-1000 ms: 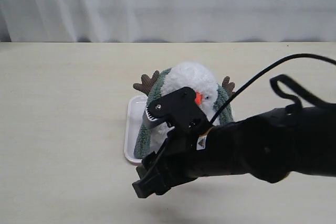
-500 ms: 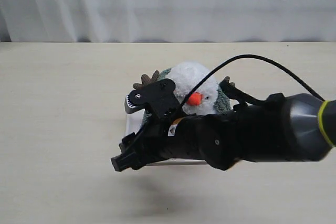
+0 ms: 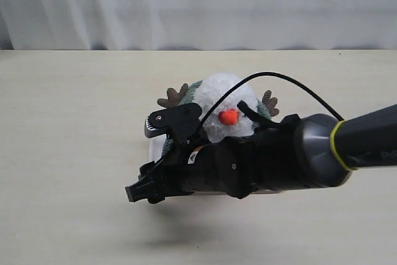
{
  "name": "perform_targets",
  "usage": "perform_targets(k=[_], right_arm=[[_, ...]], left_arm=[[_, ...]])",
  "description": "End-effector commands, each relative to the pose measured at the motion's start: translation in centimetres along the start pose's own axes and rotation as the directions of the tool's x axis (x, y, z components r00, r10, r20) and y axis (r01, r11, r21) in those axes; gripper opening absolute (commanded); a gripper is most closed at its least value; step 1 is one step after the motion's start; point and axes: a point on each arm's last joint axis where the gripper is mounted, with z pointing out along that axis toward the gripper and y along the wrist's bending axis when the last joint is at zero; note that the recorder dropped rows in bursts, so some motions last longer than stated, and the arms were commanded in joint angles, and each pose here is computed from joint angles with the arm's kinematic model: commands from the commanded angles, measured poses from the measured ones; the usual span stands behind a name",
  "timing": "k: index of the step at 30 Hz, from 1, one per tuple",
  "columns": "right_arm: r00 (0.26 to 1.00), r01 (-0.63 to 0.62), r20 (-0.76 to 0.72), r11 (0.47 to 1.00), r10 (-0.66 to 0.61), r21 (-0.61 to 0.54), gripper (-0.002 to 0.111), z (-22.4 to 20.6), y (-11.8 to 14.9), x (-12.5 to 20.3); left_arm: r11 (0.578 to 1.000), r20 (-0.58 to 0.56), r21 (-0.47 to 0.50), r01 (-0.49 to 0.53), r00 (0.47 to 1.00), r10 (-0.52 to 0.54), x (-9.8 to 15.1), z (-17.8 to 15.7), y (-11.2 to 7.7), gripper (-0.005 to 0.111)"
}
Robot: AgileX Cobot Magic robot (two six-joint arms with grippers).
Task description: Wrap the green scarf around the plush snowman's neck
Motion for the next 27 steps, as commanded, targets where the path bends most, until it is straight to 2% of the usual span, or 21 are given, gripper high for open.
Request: perform_targets(k=[1, 5, 6, 10, 13, 14, 20, 27], right_arm=[[0.998, -0.051, 0.039, 0.998, 0.05, 0.037, 0.064, 1.0, -1.0, -0.2], [0.998, -0.048, 0.035, 0.997, 0.047, 0.052, 0.063, 1.5, -1.5, 0.1], [0.998, -0.049, 0.048, 0.997, 0.046, 0.054, 0.059, 1.5, -1.6, -0.1], [0.996, -0.047, 0.082, 0.997, 0.042, 0.061, 0.031, 1.5, -1.6, -0.4], [0.997, 0.007, 0.082, 0.998, -0.013, 0.067, 0.008, 1.5, -1.6, -0.4], [0.997, 0.017, 0.08, 0.998, -0.022, 0.066, 0.004, 1.5, -1.6, -0.4], [0.996, 0.044, 0.078, 0.998, -0.047, 0.035, 0.004, -0.2, -1.0, -1.2], [0.987, 0.158, 0.01, 0.986, -0.158, -0.05, 0.004, -3.5, 0.2, -1.9]], left_arm=[[1.0, 0.012, -0.001, 0.005, 1.0, -0.005, 0.0, 0.0, 0.0, 0.0], [1.0, 0.009, -0.001, 0.005, 1.0, -0.005, 0.0, 0.0, 0.0, 0.0], [1.0, 0.009, -0.001, 0.005, 1.0, -0.005, 0.0, 0.0, 0.0, 0.0], [1.0, 0.009, -0.001, 0.005, 1.0, -0.005, 0.0, 0.0, 0.0, 0.0], [1.0, 0.009, -0.001, 0.005, 1.0, -0.005, 0.0, 0.0, 0.0, 0.0], [1.0, 0.009, -0.001, 0.005, 1.0, -0.005, 0.0, 0.0, 0.0, 0.0], [1.0, 0.009, -0.001, 0.005, 1.0, -0.005, 0.0, 0.0, 0.0, 0.0], [1.0, 0.011, -0.001, 0.005, 1.0, -0.005, 0.0, 0.0, 0.0, 0.0]])
